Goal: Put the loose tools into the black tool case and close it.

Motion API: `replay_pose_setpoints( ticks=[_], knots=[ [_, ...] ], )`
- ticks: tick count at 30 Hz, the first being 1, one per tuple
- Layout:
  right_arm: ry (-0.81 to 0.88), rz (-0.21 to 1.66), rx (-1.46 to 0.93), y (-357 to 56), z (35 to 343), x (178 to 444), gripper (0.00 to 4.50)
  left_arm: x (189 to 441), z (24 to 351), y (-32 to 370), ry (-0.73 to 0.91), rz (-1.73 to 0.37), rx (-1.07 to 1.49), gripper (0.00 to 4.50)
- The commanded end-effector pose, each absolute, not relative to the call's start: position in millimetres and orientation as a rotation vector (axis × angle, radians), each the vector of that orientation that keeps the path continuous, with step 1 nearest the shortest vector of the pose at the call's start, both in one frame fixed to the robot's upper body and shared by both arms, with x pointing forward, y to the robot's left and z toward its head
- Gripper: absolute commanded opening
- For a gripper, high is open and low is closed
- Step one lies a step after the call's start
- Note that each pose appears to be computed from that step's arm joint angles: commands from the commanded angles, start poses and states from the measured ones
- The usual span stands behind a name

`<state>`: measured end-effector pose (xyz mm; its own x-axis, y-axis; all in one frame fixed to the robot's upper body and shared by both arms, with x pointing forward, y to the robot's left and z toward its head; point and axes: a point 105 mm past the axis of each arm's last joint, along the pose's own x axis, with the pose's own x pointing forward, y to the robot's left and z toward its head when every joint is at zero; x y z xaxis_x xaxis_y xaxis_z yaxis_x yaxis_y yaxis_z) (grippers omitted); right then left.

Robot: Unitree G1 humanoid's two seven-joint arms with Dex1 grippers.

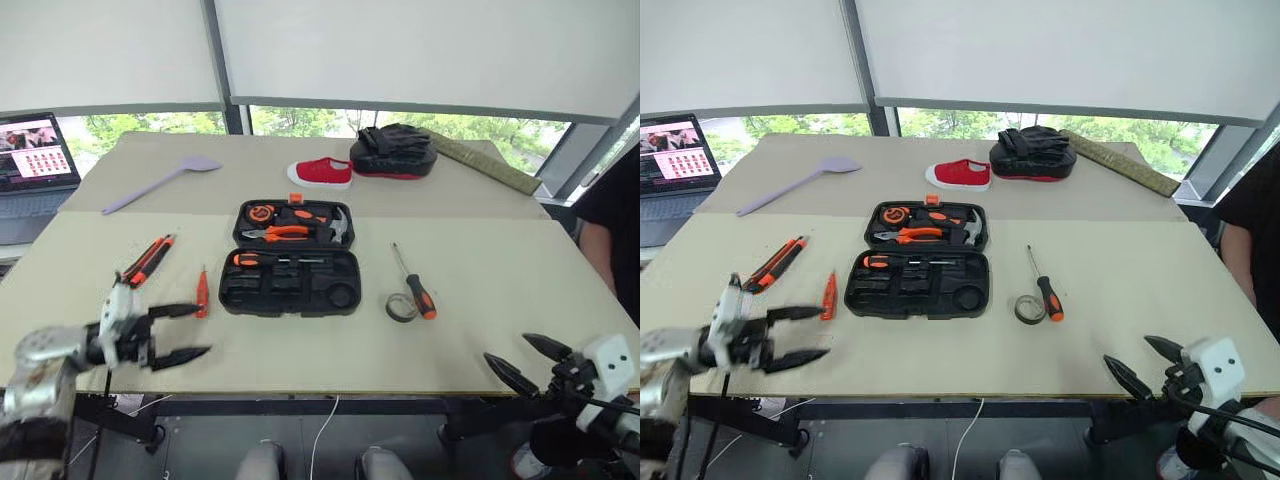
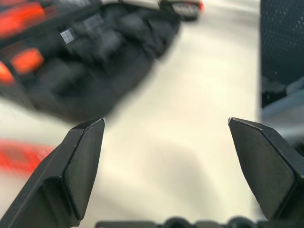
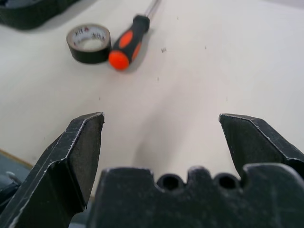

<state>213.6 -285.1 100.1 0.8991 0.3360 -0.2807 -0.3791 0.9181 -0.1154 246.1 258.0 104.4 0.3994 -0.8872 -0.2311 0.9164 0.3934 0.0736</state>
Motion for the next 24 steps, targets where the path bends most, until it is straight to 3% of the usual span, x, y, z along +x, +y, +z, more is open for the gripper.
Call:
replay_pose_setpoints(
  ticks=[1,8,14,24],
  knots=[
    [0.217,0.38,-0.147,-275.0,128.7,230.4,4.5,244.8,135.3,251.5,0.041,-1.158,0.21,4.48],
    [0.439,0.433,-0.065,-232.3,152.4,290.5,4.5,246.4,163.8,227.2,-0.077,-1.159,0.126,4.48],
    [0.615,0.421,-0.034,-207.4,147.5,337.2,4.5,247.7,162.5,210.2,-0.092,-1.194,0.115,4.48],
    [0.758,0.367,-0.049,-198.6,121.7,364.6,4.5,244.2,158.9,202.4,-0.108,-1.205,0.135,4.48]
  ],
)
